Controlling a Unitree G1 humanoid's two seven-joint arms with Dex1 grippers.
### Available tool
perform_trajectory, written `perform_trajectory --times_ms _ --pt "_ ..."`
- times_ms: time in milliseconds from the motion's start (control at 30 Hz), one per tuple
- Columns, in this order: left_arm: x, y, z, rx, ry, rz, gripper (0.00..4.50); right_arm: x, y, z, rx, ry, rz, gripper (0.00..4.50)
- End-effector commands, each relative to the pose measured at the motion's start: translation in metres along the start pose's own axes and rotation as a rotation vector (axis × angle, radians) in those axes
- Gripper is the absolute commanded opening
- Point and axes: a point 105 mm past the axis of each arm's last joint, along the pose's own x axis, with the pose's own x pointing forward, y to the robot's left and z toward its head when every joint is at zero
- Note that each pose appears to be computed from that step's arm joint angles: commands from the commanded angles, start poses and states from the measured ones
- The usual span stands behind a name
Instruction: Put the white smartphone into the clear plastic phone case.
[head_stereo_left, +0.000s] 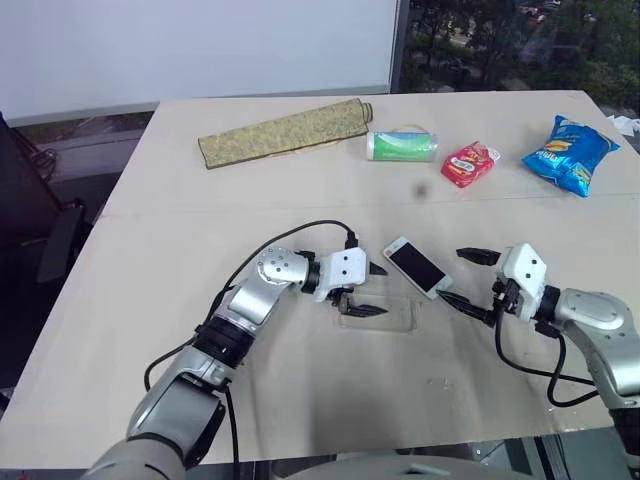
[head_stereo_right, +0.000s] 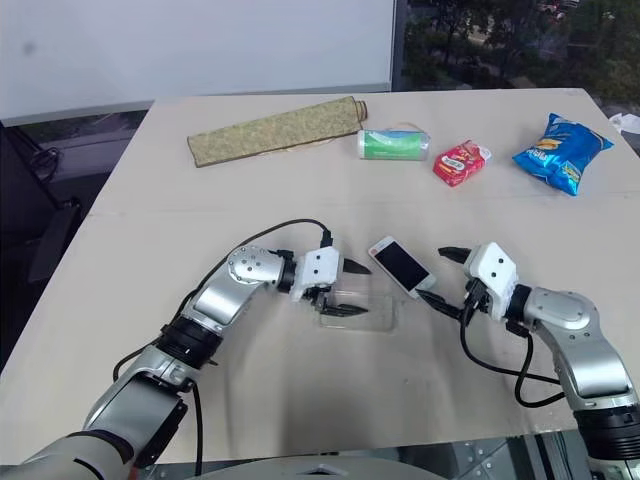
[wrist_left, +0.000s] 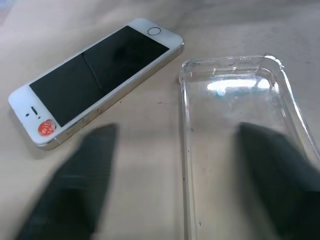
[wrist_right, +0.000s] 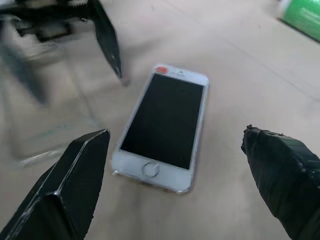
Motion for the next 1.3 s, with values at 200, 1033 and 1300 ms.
perform_trajectory --times_ms 200,1033,1300 --pt "-0.075 0.012 0.048 -0.006 -0.038 0.161 4.46 0.014 0.016 -0.012 0.01 0.056 0.004 4.5" --pt "-0.099 -0.044 0.045 -0.269 0.007 0.303 4.5 0.017 0.016 -0.052 0.134 0.201 -0.073 3.94" --pt "-0.102 -0.045 0.037 -0.272 0.032 0.311 4.5 0.017 0.014 -0.053 0.112 0.203 -0.079 2.89"
